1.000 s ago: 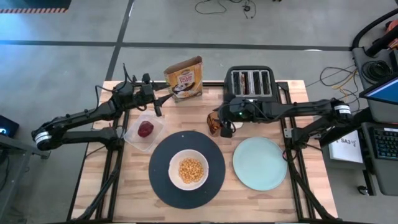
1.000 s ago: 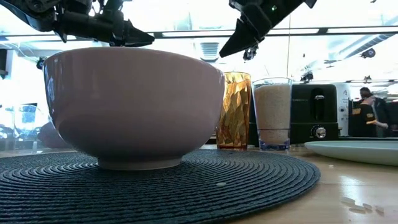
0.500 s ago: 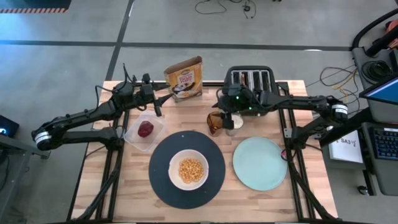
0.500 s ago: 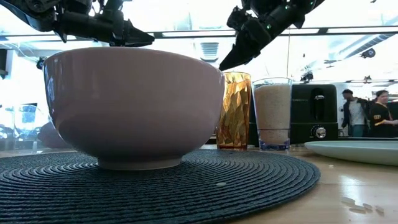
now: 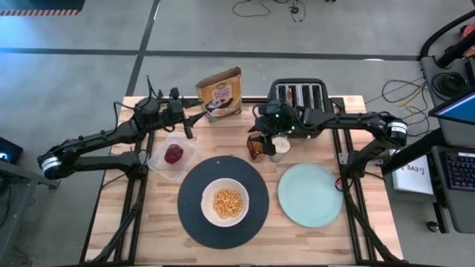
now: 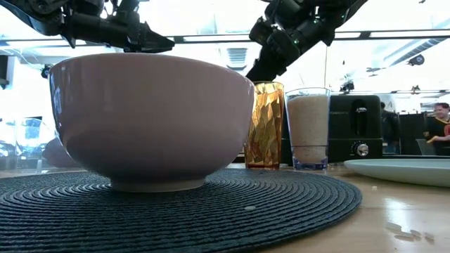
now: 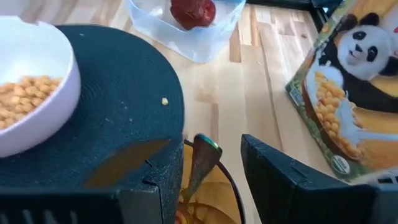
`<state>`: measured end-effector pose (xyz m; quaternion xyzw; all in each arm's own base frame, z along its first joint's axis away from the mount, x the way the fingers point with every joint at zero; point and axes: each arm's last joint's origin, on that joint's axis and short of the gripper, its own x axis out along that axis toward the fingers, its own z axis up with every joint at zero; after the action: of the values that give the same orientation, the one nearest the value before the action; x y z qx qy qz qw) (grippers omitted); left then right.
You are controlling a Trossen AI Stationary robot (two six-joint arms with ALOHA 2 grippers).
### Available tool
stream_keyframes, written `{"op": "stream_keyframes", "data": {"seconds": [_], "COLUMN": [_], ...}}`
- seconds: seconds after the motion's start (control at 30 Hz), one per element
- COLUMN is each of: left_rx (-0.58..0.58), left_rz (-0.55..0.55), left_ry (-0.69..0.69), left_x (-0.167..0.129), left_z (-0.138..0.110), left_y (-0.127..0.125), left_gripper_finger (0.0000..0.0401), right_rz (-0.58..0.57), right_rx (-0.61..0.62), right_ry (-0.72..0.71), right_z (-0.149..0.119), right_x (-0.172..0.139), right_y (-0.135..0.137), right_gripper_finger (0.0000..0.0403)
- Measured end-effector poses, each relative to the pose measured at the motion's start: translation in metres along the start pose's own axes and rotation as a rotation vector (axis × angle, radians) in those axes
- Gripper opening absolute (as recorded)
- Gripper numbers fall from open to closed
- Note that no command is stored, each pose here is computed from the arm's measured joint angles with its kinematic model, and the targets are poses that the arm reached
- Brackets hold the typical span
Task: Arrange a breakfast setting
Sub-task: Adjust the blue spoon in the orange cup
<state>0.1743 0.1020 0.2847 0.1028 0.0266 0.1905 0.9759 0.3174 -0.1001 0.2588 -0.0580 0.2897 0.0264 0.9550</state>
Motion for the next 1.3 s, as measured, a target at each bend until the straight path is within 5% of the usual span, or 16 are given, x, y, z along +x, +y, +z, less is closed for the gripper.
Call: {"op": "stream_keyframes", "data": {"seconds": [0.4,0.9,1.3], "left_rx": [-0.011,-0.019,-0.041], "left_rz": [0.0,0.0,-0.001], "left_ry": [0.0,0.001,0.001], "left_x": [0.0,0.0,0.0], "left_z": [0.0,0.0,0.0], "left_y": [0.0,0.0,0.0], "left_gripper_finger": [0.0171,0.0171,0.0171], "right_rz": [0.043,0.042,0.029], "right_rx": [0.001,-0.061,-0.085], "right_ry": [-0.03,-0.031,-0.063], "right_z": [0.0,0.0,0.007], "right_x": [0.001,0.001,-0.012], "right_y": [-0.003,-0.003,-0.001], "right_gripper_finger": [0.0116,0.0015,0.0009]}}
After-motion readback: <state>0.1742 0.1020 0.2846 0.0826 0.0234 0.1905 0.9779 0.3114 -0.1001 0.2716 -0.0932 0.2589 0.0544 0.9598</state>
